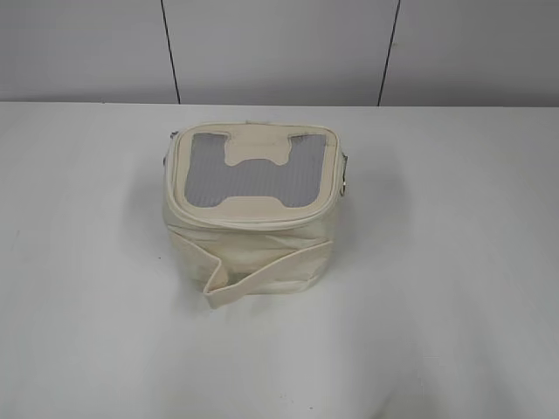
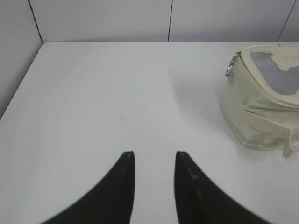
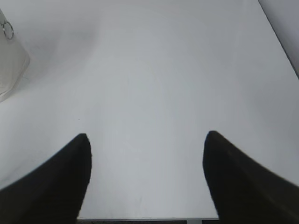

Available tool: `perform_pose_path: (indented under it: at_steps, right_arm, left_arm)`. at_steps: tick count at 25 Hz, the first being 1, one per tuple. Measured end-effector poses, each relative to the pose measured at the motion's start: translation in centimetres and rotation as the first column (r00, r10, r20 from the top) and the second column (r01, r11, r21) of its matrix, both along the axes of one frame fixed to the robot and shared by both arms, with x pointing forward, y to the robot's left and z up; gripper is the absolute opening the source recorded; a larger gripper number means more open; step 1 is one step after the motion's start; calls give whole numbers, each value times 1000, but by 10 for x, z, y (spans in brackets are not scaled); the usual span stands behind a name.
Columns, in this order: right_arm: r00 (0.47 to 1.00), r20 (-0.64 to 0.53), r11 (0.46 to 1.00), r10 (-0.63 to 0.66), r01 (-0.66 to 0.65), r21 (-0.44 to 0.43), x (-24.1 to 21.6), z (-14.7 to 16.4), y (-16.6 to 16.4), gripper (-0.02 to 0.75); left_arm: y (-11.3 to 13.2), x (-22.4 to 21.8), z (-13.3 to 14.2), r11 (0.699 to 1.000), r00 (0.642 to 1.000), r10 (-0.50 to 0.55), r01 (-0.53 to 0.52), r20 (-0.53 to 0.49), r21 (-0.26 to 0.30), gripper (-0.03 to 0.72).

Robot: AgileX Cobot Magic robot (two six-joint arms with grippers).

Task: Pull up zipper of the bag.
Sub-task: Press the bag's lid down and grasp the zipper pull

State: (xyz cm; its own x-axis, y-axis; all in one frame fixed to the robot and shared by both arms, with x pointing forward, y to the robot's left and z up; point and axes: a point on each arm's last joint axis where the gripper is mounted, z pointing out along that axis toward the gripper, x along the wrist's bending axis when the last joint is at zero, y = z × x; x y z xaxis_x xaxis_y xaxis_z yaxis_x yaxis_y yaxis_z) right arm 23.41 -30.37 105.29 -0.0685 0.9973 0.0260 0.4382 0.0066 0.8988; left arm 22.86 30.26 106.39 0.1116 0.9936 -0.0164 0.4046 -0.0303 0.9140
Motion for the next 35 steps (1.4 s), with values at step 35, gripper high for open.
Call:
perform_pose_path:
  at_steps: [35]
  right_arm:
    - [976, -29, 975, 216, -214, 68, 26, 16, 24, 580]
  left_arm:
    - [0, 0, 0, 1000, 1000, 0, 0, 0, 0, 230]
